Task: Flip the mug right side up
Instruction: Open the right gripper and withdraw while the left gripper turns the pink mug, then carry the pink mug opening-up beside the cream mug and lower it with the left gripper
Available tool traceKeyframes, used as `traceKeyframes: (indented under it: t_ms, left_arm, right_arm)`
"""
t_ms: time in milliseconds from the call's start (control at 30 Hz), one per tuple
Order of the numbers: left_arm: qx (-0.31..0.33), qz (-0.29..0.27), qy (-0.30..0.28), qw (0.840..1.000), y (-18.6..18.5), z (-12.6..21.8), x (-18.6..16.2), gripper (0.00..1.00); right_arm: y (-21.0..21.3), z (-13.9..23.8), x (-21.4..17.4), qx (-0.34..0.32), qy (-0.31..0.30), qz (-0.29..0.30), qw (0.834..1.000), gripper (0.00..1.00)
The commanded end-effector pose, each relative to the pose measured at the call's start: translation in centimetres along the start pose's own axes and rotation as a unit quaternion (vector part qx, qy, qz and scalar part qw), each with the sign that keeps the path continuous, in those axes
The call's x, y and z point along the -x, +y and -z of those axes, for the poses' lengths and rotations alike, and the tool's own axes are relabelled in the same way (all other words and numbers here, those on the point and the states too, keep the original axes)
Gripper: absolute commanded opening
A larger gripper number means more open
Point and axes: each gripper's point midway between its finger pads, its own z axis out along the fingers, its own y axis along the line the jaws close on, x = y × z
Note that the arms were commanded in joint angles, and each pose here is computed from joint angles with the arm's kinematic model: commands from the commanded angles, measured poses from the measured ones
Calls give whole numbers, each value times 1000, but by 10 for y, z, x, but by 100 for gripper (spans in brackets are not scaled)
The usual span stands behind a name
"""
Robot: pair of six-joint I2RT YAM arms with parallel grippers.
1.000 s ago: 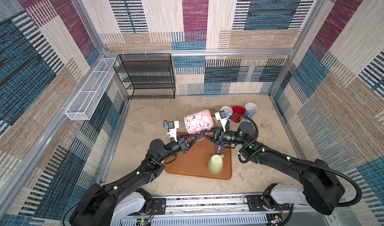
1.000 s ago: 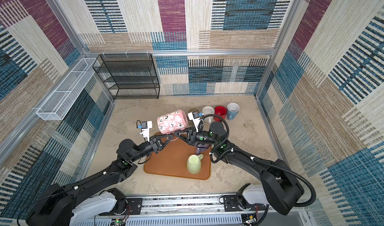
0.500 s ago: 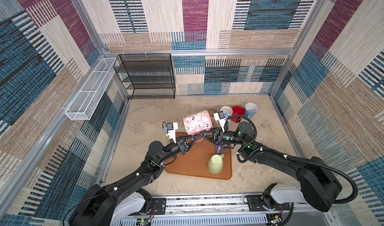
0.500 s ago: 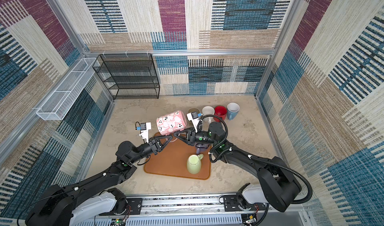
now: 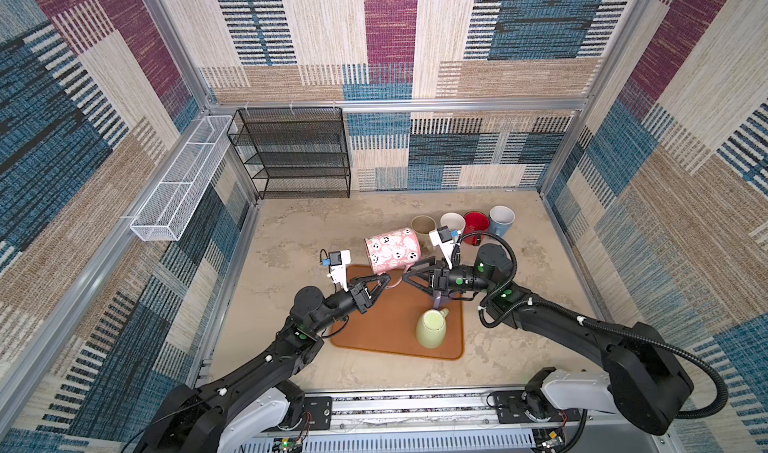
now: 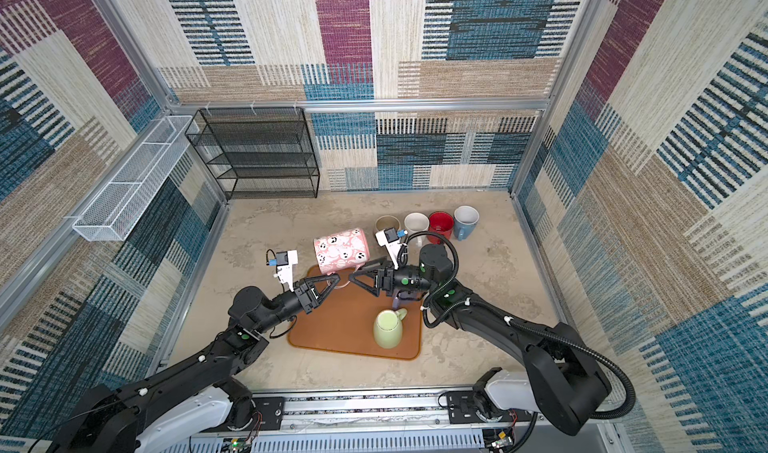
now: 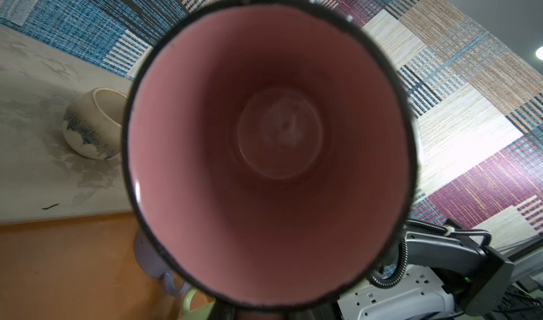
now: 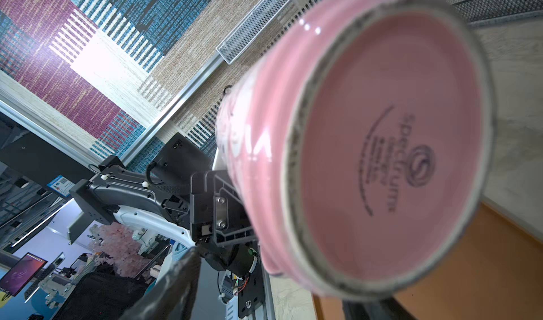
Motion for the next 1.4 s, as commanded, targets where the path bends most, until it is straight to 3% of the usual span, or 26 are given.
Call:
traceKeyframes:
  t_ms: [0, 367, 567, 1033, 1367]
  left_arm:
    - [17, -31, -7, 999, 5, 0, 7, 0]
    - [105, -31, 48, 993, 37, -6, 6, 0]
    - [158, -49, 77, 983, 47, -11, 14, 0]
    - [225, -57, 112, 966, 76, -41, 32, 0]
    - [312, -97, 127, 936, 107, -51, 55, 0]
  right_arm:
    - [-4, 7, 9, -26, -14, 33, 999, 78]
    - [-13, 27, 11, -81, -23, 70, 994, 87]
    - [-21, 36, 10, -117, -29, 85, 989, 88]
    - [-19, 45, 1, -125, -28, 111, 986, 88]
    - [-24, 48, -4, -137, -31, 117, 983, 88]
